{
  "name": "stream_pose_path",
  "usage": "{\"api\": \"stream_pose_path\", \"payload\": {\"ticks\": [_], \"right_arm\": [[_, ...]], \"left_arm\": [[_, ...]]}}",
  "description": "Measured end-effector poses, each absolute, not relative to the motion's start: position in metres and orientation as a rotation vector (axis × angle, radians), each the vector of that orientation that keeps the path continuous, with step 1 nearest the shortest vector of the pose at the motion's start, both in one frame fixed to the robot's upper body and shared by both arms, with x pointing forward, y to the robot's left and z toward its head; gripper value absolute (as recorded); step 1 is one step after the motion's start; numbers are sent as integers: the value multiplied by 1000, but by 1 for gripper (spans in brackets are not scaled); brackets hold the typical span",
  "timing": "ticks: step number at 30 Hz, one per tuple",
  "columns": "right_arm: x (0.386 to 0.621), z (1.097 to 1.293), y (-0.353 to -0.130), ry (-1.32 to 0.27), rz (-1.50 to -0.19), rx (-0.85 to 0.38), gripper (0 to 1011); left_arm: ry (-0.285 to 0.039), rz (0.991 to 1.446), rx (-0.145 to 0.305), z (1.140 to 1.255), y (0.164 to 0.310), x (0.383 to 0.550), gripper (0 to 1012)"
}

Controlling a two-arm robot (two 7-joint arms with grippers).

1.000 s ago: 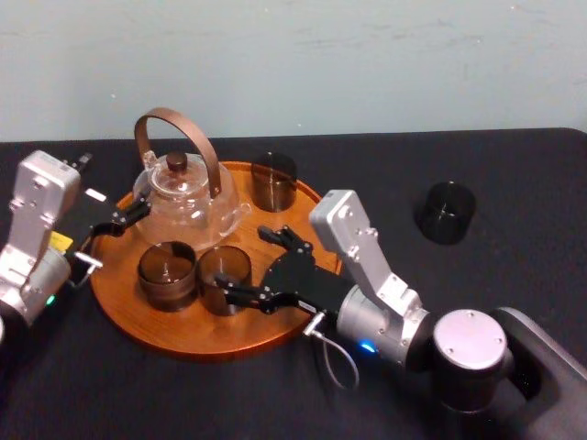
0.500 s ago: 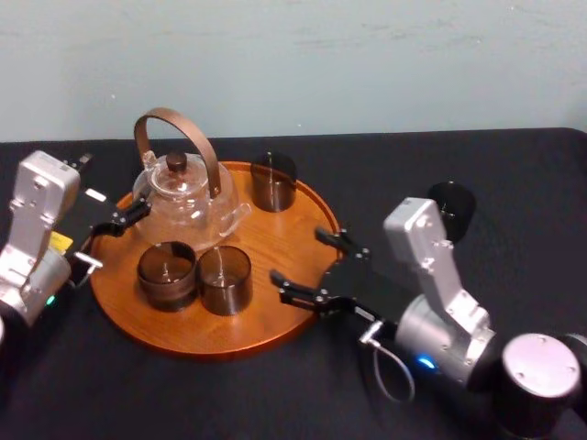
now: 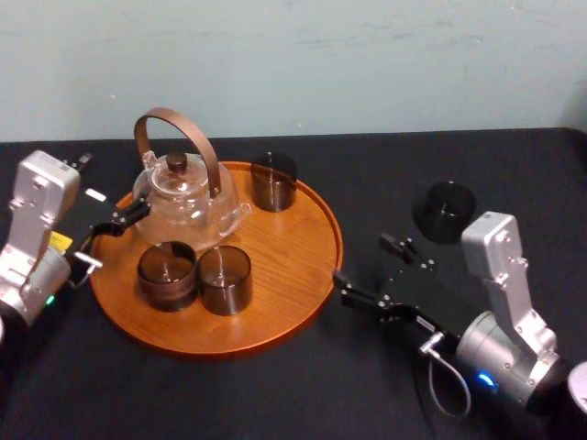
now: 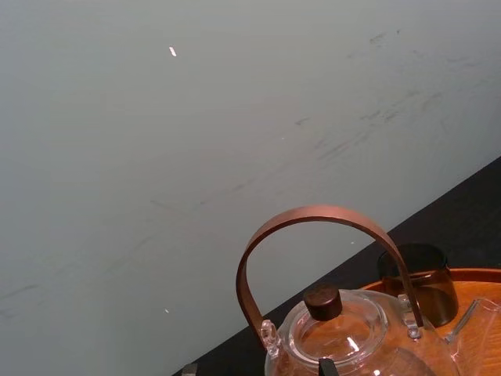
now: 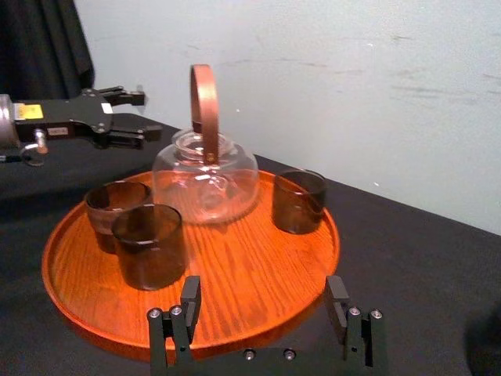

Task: Pick up the glass from the table and place it on the tray.

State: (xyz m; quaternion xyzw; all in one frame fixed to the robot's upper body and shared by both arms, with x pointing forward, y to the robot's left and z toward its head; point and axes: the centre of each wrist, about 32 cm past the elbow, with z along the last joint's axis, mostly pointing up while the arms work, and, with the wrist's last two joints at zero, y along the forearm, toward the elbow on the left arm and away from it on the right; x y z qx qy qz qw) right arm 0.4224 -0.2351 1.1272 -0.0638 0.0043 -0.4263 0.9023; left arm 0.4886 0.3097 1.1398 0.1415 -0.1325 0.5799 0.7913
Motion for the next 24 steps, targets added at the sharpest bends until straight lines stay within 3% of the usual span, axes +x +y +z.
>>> {"api": "stream_pose_path", "payload": {"ticks": [24], "right_arm": [[407,1114,-286,32,-1092,-150,1002]], "left_arm": [[-285,1248,304,1140,310,489,1001]]}}
